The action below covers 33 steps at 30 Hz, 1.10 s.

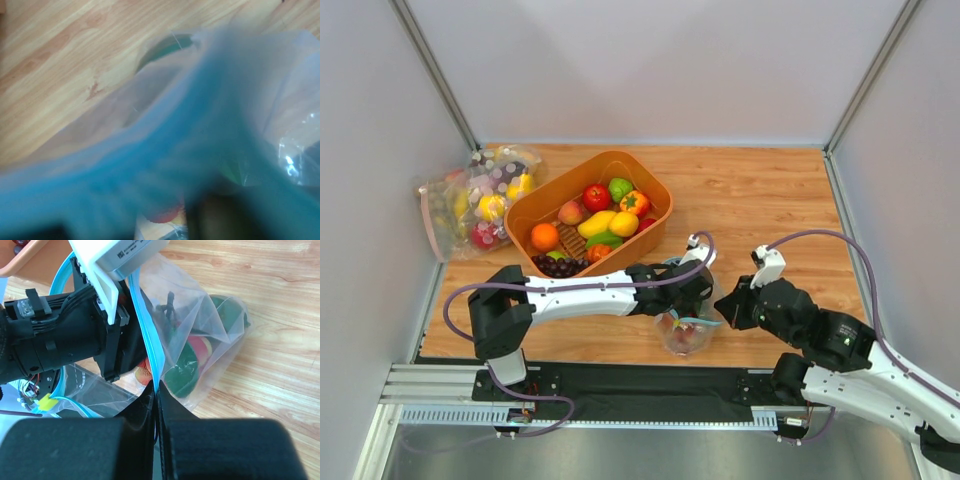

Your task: Open the zip-top bag and remove the fake food

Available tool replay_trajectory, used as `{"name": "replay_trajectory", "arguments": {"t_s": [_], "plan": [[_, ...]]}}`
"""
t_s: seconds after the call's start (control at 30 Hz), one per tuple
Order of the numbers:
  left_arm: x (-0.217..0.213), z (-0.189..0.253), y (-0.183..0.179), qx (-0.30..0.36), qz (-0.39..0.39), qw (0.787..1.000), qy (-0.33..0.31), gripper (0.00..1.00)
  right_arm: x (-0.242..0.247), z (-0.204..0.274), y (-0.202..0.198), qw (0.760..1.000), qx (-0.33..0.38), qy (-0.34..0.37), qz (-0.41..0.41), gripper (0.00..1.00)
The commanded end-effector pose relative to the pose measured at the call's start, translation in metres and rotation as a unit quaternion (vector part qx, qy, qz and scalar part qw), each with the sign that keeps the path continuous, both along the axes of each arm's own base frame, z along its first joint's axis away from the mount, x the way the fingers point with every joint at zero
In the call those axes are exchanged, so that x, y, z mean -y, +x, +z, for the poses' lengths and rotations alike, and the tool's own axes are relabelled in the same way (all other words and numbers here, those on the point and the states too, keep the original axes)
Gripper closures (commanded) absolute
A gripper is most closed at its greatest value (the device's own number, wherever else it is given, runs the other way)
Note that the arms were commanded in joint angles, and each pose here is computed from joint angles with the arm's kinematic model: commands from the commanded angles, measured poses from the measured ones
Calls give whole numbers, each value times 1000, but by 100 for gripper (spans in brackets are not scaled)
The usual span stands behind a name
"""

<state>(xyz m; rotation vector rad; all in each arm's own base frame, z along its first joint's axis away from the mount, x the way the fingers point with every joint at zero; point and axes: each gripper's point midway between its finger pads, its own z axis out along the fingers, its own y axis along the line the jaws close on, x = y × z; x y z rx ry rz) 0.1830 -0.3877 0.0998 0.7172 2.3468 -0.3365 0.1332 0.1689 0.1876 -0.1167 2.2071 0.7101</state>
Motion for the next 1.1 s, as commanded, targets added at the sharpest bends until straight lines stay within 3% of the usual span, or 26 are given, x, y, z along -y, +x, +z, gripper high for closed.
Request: {"name": "replay_trajectory", "arguments": {"t_s": [0.0, 0.07, 0.1, 0.13, 0.33, 0.67, 1.07], "plan": [[8, 10, 8, 10, -2, 1000, -18, 69, -1, 2, -2, 1000, 4, 10, 5, 100], [7, 13, 7, 10, -6, 1000, -22, 86, 1, 2, -2, 1000, 5, 12, 2, 100], [7, 13, 5, 10, -9, 1000, -22, 99, 1, 2, -2, 1000, 5, 13, 1, 100], [6, 17, 4, 10, -11, 1000, -26, 100, 3, 2, -2, 1000, 6, 15, -1, 100], [0, 35, -8, 2, -28, 998, -65, 100, 10, 1, -2, 1000, 6, 8, -14, 100], [-10, 114, -38, 13, -94, 977, -193, 100, 12, 1, 1, 1000, 6, 5, -28, 100], [-22, 155, -57, 41, -157, 954, -251, 100, 0, 0, 5, 1000, -1, 3, -20, 100]]}}
